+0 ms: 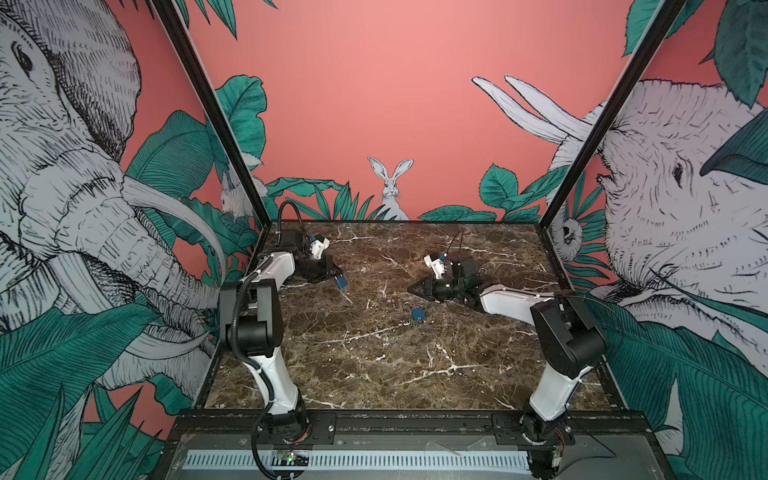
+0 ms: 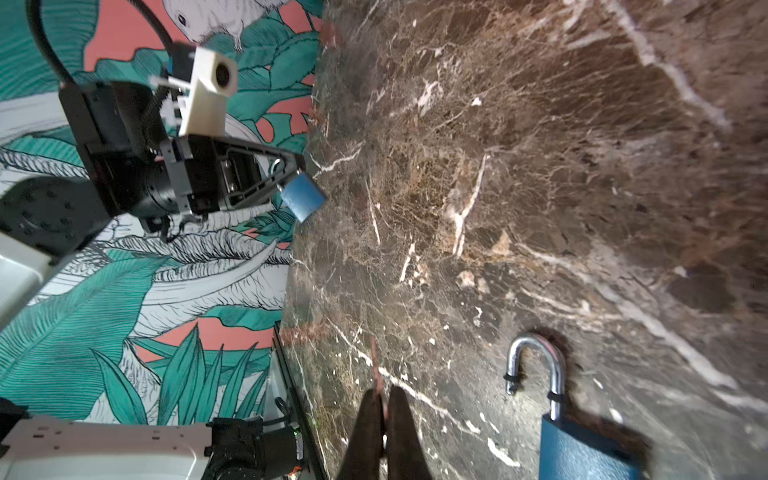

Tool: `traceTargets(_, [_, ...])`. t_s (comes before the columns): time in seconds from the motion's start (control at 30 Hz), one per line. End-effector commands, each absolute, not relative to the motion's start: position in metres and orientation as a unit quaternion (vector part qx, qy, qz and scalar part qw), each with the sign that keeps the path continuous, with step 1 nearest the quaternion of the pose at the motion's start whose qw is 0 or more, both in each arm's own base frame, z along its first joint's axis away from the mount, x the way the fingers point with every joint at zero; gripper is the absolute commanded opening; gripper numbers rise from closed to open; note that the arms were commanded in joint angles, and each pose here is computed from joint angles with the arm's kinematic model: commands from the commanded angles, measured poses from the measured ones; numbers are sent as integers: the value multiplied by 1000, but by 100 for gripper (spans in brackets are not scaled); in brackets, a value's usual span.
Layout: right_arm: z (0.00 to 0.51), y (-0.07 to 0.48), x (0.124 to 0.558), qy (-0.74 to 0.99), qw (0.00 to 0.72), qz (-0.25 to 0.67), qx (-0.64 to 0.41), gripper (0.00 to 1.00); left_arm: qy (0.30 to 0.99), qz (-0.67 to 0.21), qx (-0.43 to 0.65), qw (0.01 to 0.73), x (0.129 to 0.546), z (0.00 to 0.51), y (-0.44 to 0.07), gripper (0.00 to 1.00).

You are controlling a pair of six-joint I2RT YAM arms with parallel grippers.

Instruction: Lock with the key

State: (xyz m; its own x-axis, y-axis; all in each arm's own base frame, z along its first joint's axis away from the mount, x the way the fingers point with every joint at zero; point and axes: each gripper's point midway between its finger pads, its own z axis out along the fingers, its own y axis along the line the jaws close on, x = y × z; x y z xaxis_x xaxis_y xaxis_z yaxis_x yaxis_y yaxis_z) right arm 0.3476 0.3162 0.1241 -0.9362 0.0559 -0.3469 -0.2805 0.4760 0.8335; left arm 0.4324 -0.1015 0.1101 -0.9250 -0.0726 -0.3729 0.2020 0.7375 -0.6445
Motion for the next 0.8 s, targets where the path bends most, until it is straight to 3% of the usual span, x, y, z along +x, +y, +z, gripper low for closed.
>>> traceTargets(0.0, [125, 313, 346, 851, 169, 490, -88, 0, 913, -353, 76, 192, 438, 116, -104, 0])
traceTargets(0.77, [108, 315, 342, 854, 136, 496, -75, 0, 900, -396, 141, 119, 467, 74, -118, 0])
